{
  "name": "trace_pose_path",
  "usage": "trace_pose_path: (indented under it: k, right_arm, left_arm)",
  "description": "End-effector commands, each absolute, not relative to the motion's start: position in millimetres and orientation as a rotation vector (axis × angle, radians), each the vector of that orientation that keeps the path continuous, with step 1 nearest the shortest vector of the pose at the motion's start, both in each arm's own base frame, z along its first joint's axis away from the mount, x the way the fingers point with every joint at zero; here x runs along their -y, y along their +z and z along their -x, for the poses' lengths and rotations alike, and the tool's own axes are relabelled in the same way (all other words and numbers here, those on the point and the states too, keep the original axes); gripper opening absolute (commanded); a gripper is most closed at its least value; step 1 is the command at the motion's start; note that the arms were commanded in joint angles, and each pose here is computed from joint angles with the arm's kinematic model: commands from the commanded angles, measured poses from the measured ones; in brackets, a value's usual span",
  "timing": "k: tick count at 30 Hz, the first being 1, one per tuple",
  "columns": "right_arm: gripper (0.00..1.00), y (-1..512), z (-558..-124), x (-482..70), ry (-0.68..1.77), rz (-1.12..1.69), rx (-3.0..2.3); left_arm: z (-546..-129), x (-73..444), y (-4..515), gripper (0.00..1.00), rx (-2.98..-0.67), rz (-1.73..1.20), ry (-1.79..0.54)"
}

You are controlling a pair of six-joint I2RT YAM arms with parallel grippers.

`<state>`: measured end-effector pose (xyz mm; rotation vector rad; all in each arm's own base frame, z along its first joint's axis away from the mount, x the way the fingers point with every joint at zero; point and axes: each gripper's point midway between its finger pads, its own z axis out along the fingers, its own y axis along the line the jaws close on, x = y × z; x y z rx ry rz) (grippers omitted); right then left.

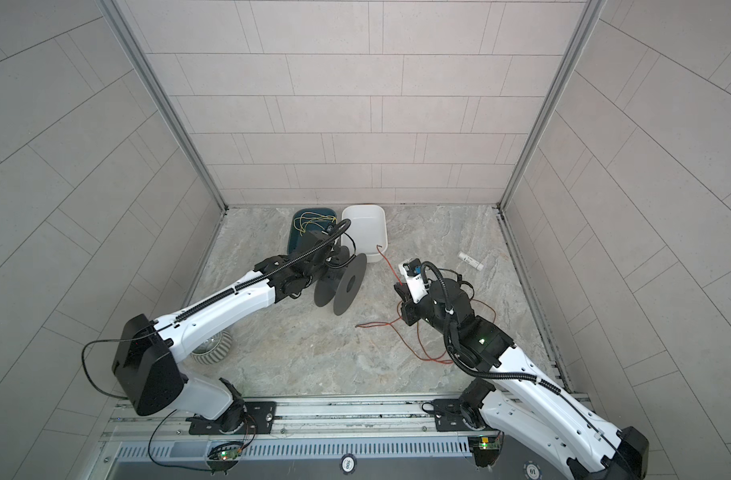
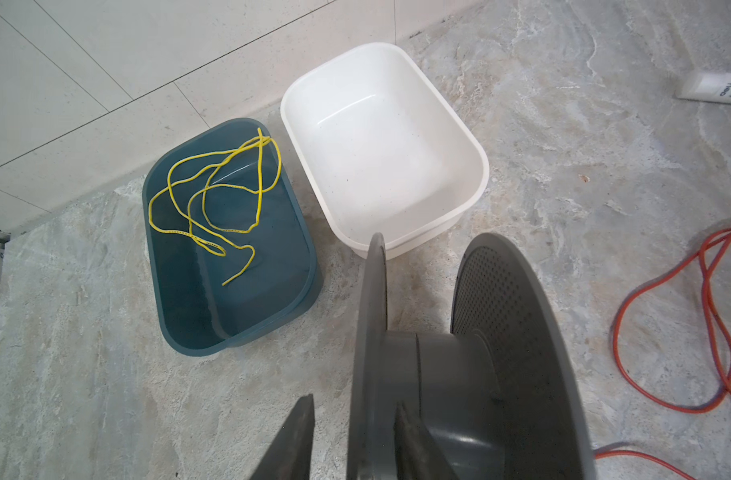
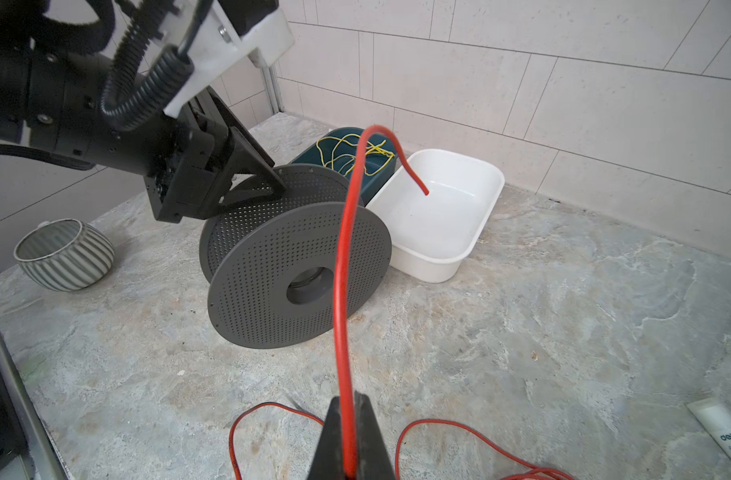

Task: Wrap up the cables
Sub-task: 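Hold the spool with the left gripper while the right brings the cable to its hub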

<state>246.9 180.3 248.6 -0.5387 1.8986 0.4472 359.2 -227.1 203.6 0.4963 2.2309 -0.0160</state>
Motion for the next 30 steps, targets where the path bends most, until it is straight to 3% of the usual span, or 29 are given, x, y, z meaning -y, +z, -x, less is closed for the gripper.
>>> trace_pose_path:
  k: [1,4,7,11,21,30]
  right_arm:
    - [0.00,262,-249,-184,0.469,0.536,-1.849]
    - [0.00,267,-252,-187,0.470,0.543,-1.836]
    - [0.00,269,-252,-193,0.481,0.582,-1.841]
    - [0.00,271,-246,-206,0.538,0.669,-1.843]
    - [0.00,289,-237,-237,0.833,0.868,-1.814]
    - [0.00,298,-268,-233,1.083,0.848,-1.867]
  left_arm:
    - [-358,219,213,0.43,-2.212,-0.444,-0.019]
    - [-354,218,223,0.49,-2.221,-0.407,-0.050]
    - [-349,217,238,0.62,-2.209,-0.397,-0.082]
    - [-339,208,264,0.73,-2.177,-0.381,-0.096]
    - [-315,190,293,0.84,-2.166,-0.469,-0.245]
    - [-315,196,325,0.84,-2.100,-0.608,-0.434]
